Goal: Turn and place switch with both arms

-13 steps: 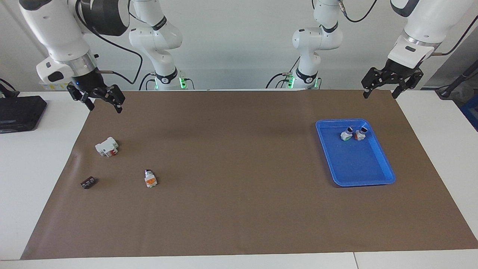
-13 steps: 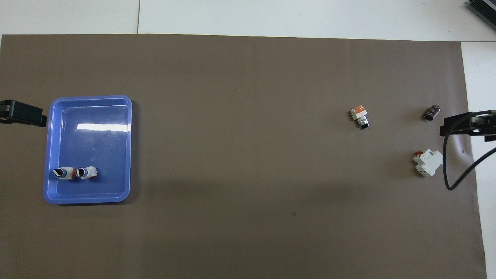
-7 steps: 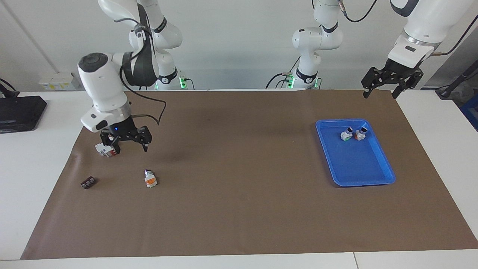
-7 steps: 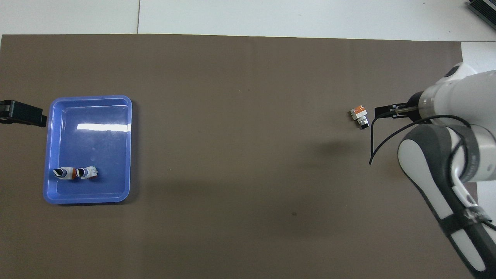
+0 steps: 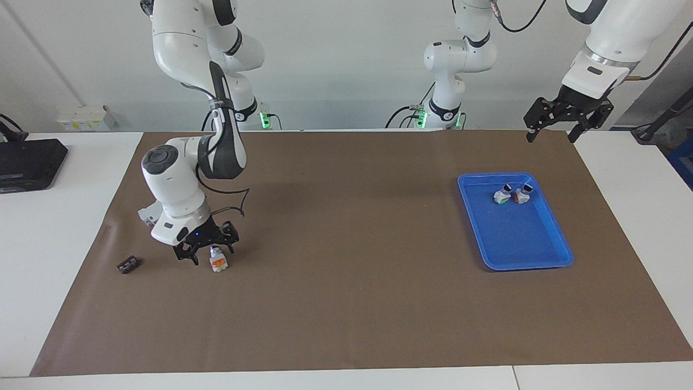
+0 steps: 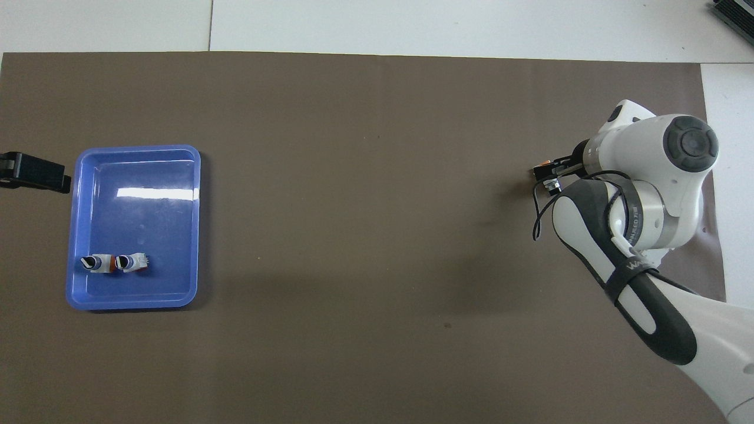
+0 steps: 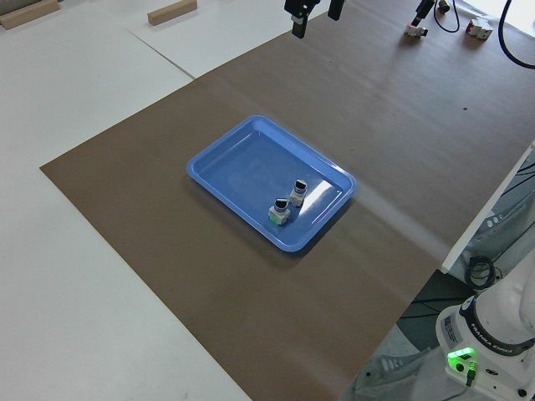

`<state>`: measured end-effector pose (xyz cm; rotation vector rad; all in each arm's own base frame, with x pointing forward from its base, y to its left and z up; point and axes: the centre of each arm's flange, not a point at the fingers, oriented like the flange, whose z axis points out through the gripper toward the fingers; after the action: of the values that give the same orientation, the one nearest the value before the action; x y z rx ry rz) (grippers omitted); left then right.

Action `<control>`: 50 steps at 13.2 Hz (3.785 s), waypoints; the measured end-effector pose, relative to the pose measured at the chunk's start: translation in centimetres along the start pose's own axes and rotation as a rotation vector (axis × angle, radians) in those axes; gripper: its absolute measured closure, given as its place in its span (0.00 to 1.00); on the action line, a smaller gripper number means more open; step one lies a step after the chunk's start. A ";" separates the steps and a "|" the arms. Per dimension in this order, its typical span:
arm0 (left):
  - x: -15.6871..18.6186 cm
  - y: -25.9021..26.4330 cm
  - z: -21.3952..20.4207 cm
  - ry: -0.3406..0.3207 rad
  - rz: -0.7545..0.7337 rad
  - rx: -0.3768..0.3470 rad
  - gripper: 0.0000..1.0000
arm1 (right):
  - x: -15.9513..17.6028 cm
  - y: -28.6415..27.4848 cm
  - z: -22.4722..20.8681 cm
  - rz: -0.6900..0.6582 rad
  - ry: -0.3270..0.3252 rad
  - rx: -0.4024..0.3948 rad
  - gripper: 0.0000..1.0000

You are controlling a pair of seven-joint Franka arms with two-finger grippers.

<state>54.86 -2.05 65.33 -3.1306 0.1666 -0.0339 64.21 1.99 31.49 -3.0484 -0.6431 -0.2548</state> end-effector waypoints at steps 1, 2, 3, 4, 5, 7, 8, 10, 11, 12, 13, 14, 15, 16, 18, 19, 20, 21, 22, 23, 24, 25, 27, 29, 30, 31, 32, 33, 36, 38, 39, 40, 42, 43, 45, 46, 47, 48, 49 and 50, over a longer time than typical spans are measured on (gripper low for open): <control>0.0 0.0 0.1 -0.001 0.000 0.000 0.00 | -0.1 0.2 0.7 -0.034 -0.006 0.005 0.00; 0.0 0.0 0.1 -0.001 0.000 0.000 0.00 | -0.1 0.4 1.4 -0.055 -0.007 0.005 0.00; 0.0 0.0 0.1 -0.001 0.000 0.000 0.00 | 0.1 0.5 2.0 -0.064 -0.003 0.001 0.00; 0.0 0.0 0.1 -0.001 0.000 0.000 0.00 | 0.2 0.4 2.5 -0.067 0.000 -0.002 0.00; 0.0 0.0 0.1 0.000 0.000 0.000 0.00 | 0.3 0.3 2.8 -0.069 -0.001 -0.002 0.00; 0.0 0.0 0.1 0.001 0.001 0.000 0.00 | 0.3 0.2 3.0 -0.068 -0.003 -0.001 0.01; 0.0 0.1 0.1 0.000 0.001 0.000 0.00 | 0.3 0.3 3.0 -0.068 -0.003 -0.001 0.03; 0.0 0.2 0.2 -0.001 0.003 0.000 0.00 | 0.3 0.3 3.0 -0.067 -0.002 0.000 0.09; 0.0 0.2 0.2 -0.001 0.003 0.000 0.00 | 0.3 0.3 3.0 -0.066 -0.004 0.001 0.22; 0.0 0.2 0.2 -0.001 0.004 0.000 0.00 | 0.2 0.3 3.1 -0.065 -0.008 0.003 0.22; 0.0 0.2 0.2 -0.001 0.004 0.000 0.00 | 0.2 0.3 3.2 -0.064 -0.012 0.005 0.26; -0.1 0.2 0.2 -0.001 0.004 0.000 0.00 | 0.1 0.4 3.2 -0.063 -0.013 0.005 0.26; -0.1 0.2 0.1 0.000 0.004 0.000 0.00 | 0.2 0.4 3.2 -0.054 -0.012 0.006 0.34; -0.1 0.2 0.1 0.000 0.004 0.000 0.00 | 0.3 0.4 3.0 -0.026 -0.008 0.006 0.45; -0.1 0.2 0.1 0.000 0.004 0.000 0.00 | 0.6 0.1 2.7 0.061 -0.023 0.015 0.59; -0.1 0.2 0.1 0.000 0.004 0.000 0.00 | 1.1 -0.1 2.1 0.121 -0.040 0.025 0.59; -0.1 0.2 0.1 0.000 0.004 0.000 0.00 | 1.8 -0.2 1.2 0.189 -0.055 0.034 0.59; -0.2 0.2 0.1 0.000 0.004 0.000 0.00 | 2.7 -0.6 0.0 0.261 -0.068 0.043 0.59; -0.2 0.2 0.1 0.000 0.004 0.000 0.00 | 3.8 -1.5 -1.4 0.345 -0.083 0.053 0.59; -0.2 0.2 0.1 0.000 0.004 0.000 0.00 | 5.1 -3.1 -3.2 0.442 -0.094 0.063 0.59; -0.2 0.2 0.1 0.000 0.004 0.000 0.00 | 6.5 -5.3 -5.1 0.537 -0.099 0.076 0.59; -0.2 0.3 0.1 0.000 0.006 0.000 0.00 | 7.8 -7.9 -7.4 0.628 -0.100 0.095 0.59; -0.2 0.4 0.0 0.001 0.007 0.000 0.00 | 9.7 -12.8 -11.9 0.815 -0.117 0.203 0.59; -0.4 0.3 0.4 -0.007 0.005 -0.001 0.00 | 11.0 -15.2 -16.0 1.027 -0.150 0.346 0.59; -0.5 0.3 0.8 -0.011 0.004 -0.001 0.00 | 11.5 -16.0 -17.4 1.122 -0.165 0.387 0.59; -0.7 0.2 1.3 -0.014 0.001 -0.001 0.00 | 12.0 -17.4 -18.7 1.211 -0.183 0.416 0.59; -1.0 0.0 1.7 -0.015 -0.003 -0.003 0.00 | 12.5 -19.6 -19.8 1.283 -0.206 0.437 0.59; -1.2 -0.2 2.1 -0.017 -0.009 -0.014 0.00 | 12.9 -22.1 -20.9 1.336 -0.231 0.455 0.59; -1.8 0.3 2.9 -0.014 -0.051 -0.124 0.00 | 13.5 -28.5 -24.5 1.493 -0.305 0.542 0.59; -2.0 1.1 3.2 -0.019 -0.097 -0.201 0.00 | 13.6 -30.5 -26.5 1.589 -0.347 0.605 0.59; -2.1 1.3 3.1 -0.021 -0.132 -0.245 0.02 | 13.7 -31.5 -27.3 1.629 -0.358 0.629 0.59; -2.1 1.4 3.0 -0.024 -0.174 -0.294 0.05 | 13.8 -32.6 -27.8 1.663 -0.359 0.656 0.59; -2.2 1.6 2.7 -0.030 -0.252 -0.389 0.11 | 13.8 -36.0 -28.7 1.678 -0.355 0.708 0.59; -2.1 1.7 2.5 -0.034 -0.284 -0.437 0.12 | 13.5 -37.8 -29.0 1.678 -0.364 0.718 0.59; -2.0 1.5 1.9 -0.043 -0.355 -0.547 0.15 | 13.3 -39.5 -29.2 1.698 -0.383 0.723 0.59; -2.0 1.2 1.6 -0.048 -0.395 -0.598 0.21 | 13.3 -39.6 -29.2 1.710 -0.389 0.722 0.59; -1.9 0.9 1.4 -0.057 -0.436 -0.641 0.21 | 13.3 -39.5 -29.2 1.723 -0.394 0.720 0.59; -1.9 0.8 1.2 -0.068 -0.471 -0.677 0.29 | 13.2 -39.6 -29.2 1.730 -0.395 0.717 0.59; -1.9 0.8 0.9 -0.077 -0.496 -0.713 0.33 | 13.2 -39.8 -29.2 1.732 -0.395 0.714 0.59; -1.9 0.7 0.8 -0.082 -0.516 -0.740 0.33 | 13.2 -39.9 -29.2 1.732 -0.395 0.713 0.59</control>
<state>52.94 -2.57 64.51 -3.7745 -0.8156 0.1986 55.52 42.31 61.69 -1.8998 1.5107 0.4873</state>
